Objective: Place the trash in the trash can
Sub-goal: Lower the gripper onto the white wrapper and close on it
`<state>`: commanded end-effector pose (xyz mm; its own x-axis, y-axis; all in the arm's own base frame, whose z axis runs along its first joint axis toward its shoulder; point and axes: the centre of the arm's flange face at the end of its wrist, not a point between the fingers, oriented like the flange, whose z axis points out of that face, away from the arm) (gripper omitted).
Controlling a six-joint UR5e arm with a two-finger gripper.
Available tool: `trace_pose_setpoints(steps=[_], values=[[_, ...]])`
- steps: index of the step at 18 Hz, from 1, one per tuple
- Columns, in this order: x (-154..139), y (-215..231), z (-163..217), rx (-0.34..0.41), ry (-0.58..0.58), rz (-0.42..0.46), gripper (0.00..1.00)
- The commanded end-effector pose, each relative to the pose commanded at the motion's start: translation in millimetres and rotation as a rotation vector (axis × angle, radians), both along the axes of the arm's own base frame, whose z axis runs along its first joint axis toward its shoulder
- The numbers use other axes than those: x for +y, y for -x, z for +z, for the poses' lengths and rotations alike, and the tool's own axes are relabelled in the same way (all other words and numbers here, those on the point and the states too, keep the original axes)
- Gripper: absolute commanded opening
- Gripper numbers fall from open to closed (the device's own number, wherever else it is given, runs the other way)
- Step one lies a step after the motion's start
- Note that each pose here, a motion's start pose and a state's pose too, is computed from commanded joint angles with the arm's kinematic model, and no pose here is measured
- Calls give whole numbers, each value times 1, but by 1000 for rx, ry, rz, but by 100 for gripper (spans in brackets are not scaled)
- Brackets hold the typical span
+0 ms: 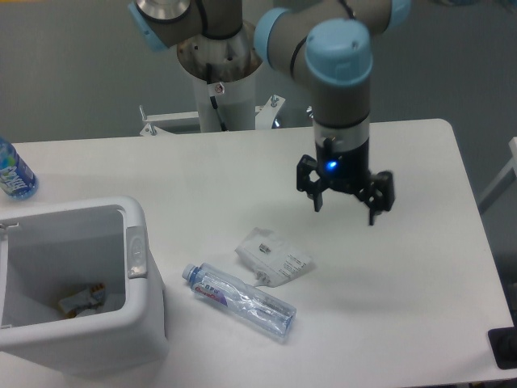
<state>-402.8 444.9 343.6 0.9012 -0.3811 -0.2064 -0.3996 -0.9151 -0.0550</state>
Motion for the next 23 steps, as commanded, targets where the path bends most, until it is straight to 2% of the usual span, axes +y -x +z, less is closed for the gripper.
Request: trace_pose_setpoints(steps=[4,6,11,13,22,23], values=[[8,-24,-48,-68,60,-95,100],[21,-34,-55,-69,60,-123,100],[30,-59,-88,-116,97,-163,100],[31,-68,-105,-130,114,-171,100],[40,-83,-133,-145,131,-168,100],[41,-82,-133,-142,127,-156,86]])
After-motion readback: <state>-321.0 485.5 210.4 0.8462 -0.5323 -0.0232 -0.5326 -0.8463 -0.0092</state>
